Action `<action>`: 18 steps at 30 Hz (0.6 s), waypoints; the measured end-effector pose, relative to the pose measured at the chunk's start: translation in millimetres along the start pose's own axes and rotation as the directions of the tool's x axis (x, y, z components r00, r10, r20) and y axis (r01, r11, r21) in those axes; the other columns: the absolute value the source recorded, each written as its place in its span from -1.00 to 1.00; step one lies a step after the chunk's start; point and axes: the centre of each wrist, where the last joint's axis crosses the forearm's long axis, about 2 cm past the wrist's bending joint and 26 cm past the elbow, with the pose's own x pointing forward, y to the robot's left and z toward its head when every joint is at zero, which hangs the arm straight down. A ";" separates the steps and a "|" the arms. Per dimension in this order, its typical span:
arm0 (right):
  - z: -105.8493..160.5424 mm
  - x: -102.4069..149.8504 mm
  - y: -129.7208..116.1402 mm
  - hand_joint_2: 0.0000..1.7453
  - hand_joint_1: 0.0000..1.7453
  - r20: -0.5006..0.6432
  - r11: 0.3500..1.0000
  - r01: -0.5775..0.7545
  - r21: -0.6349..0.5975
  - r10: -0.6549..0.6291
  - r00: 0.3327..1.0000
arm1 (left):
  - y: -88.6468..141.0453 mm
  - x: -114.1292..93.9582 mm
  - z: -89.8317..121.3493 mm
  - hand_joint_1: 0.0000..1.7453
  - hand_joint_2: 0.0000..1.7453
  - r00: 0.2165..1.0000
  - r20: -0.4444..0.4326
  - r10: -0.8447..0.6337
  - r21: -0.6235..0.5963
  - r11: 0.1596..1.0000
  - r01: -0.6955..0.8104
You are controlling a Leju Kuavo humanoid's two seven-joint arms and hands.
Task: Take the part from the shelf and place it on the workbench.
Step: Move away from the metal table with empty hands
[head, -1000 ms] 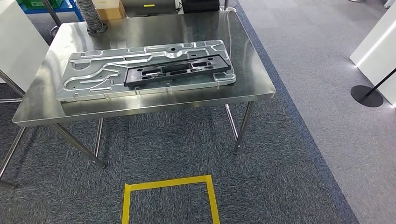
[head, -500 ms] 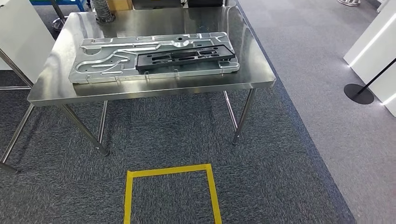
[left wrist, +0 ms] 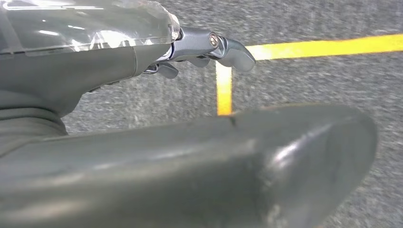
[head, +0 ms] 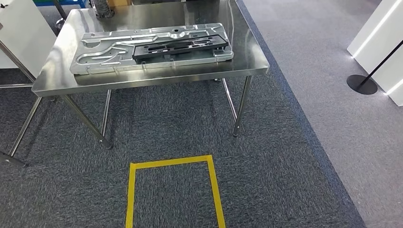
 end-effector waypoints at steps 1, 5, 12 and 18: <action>0.0 0.0 0.1 -1.00 -1.00 0.001 1.000 -0.003 0.003 0.003 1.000 | 0.1 0.1 -0.1 -1.00 -1.00 1.000 -0.001 0.001 0.002 1.000 -0.001; 0.0 0.1 -0.1 -1.00 -1.00 0.014 1.000 -0.010 0.005 0.010 1.000 | -0.4 1.9 -0.8 -1.00 -1.00 1.000 -0.004 0.008 0.007 1.000 -0.008; -0.1 -1.6 -2.2 -1.00 -1.00 0.020 1.000 -0.007 0.000 0.007 1.000 | -1.8 0.7 -0.3 -1.00 -1.00 1.000 -0.013 0.009 0.007 1.000 -0.009; -0.1 -2.9 -2.7 -1.00 -1.00 -0.005 0.996 0.089 0.030 -0.089 0.996 | -3.6 -0.1 0.2 -1.00 -1.00 1.000 -0.015 0.019 0.011 1.000 -0.019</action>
